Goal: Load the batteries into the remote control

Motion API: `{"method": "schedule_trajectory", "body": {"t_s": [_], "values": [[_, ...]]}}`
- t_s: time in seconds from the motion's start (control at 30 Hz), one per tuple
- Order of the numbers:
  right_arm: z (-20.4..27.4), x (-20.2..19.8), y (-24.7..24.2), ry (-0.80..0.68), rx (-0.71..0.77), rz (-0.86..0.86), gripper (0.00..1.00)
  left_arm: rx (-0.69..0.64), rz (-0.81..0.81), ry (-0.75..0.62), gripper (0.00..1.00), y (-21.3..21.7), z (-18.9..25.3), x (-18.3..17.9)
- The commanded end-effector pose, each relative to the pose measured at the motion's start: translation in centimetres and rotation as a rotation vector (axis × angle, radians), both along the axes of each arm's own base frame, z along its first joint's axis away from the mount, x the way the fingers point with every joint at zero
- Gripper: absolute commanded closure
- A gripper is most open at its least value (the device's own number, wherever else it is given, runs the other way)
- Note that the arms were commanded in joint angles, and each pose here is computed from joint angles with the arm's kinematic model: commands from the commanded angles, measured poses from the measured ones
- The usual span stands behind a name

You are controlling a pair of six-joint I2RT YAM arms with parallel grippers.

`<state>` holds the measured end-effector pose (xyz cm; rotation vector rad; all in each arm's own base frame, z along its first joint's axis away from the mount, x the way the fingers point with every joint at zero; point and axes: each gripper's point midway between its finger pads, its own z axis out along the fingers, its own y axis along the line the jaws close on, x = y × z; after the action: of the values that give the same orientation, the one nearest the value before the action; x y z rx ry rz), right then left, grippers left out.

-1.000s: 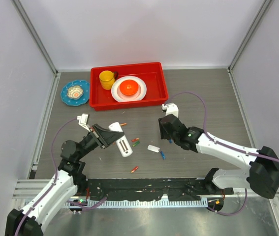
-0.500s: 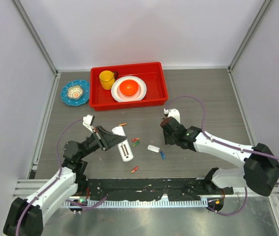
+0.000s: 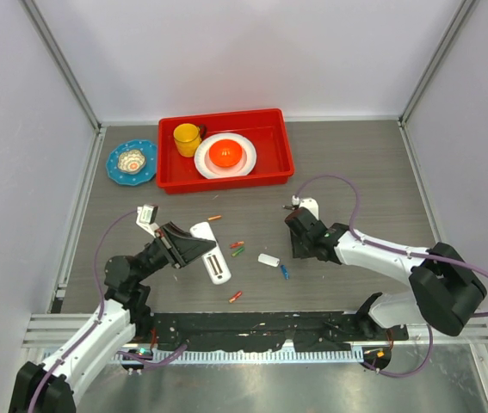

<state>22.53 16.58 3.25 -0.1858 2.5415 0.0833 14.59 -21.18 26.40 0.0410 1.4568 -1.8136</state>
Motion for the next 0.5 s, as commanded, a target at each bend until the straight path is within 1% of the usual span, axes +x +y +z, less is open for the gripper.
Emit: {"method": "schedule_trajectory", "body": {"t_s": [0.0,0.23,0.47], "values": [[0.35,1.12,0.49,-0.030,0.057,-0.010,0.62,-0.004,0.017,-0.025,1.00,0.13,0.33,0.20],[0.16,1.58,0.10,-0.027,0.060,-0.002,0.62,0.012,0.014,-0.001,1.00,-0.06,-0.42,0.52],[0.00,1.72,0.51,-0.021,0.082,0.003,0.62,0.009,0.025,-0.019,1.00,0.09,-0.31,0.44]]}}
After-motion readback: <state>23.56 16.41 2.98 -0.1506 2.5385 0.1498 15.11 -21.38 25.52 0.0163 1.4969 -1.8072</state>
